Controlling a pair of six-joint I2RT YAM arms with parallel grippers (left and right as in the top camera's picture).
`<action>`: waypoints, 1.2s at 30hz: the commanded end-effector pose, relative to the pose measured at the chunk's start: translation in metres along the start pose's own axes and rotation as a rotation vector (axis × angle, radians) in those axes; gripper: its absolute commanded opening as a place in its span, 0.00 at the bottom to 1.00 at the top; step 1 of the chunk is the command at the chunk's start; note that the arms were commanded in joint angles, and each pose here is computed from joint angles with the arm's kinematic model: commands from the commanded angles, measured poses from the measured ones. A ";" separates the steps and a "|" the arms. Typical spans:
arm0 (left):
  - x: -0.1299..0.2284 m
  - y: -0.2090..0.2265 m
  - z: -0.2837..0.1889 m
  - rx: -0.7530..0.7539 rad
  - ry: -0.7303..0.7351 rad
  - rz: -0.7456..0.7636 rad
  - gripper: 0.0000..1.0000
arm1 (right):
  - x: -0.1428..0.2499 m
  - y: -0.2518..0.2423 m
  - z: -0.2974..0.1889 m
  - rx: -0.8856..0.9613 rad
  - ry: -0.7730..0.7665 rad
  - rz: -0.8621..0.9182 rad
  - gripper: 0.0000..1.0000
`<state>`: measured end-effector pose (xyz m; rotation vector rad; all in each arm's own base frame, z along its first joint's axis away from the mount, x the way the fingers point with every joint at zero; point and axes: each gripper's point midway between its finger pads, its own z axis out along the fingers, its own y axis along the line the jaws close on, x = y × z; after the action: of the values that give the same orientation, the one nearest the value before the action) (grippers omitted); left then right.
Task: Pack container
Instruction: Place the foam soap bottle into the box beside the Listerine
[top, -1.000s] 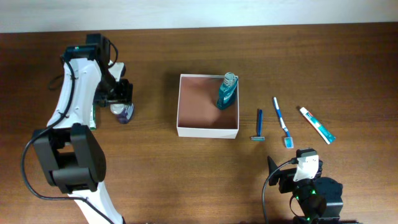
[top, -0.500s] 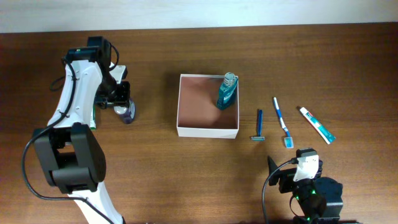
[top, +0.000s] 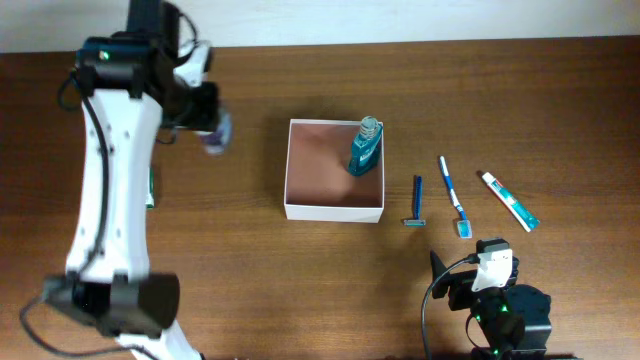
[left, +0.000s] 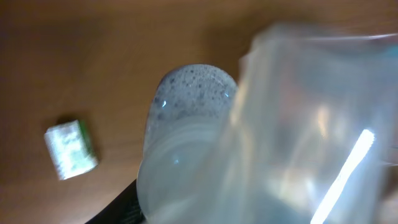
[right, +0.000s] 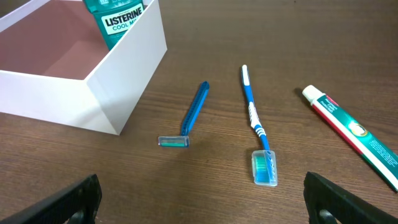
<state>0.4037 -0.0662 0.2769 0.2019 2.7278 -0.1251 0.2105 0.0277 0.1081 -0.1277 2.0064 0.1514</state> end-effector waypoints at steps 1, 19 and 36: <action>-0.008 -0.064 -0.028 0.108 -0.098 0.023 0.13 | 0.001 0.000 0.000 -0.004 -0.001 0.011 0.99; -0.001 -0.180 0.143 0.130 0.083 0.170 0.12 | 0.001 0.000 0.000 -0.004 -0.001 0.011 0.99; -0.017 -0.169 0.119 0.142 0.054 0.169 0.85 | 0.001 0.000 0.000 -0.004 -0.001 0.011 0.99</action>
<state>0.4302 -0.2587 0.1295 0.4980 2.8472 -0.2280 0.2105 0.0277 0.1081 -0.1269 2.0065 0.1519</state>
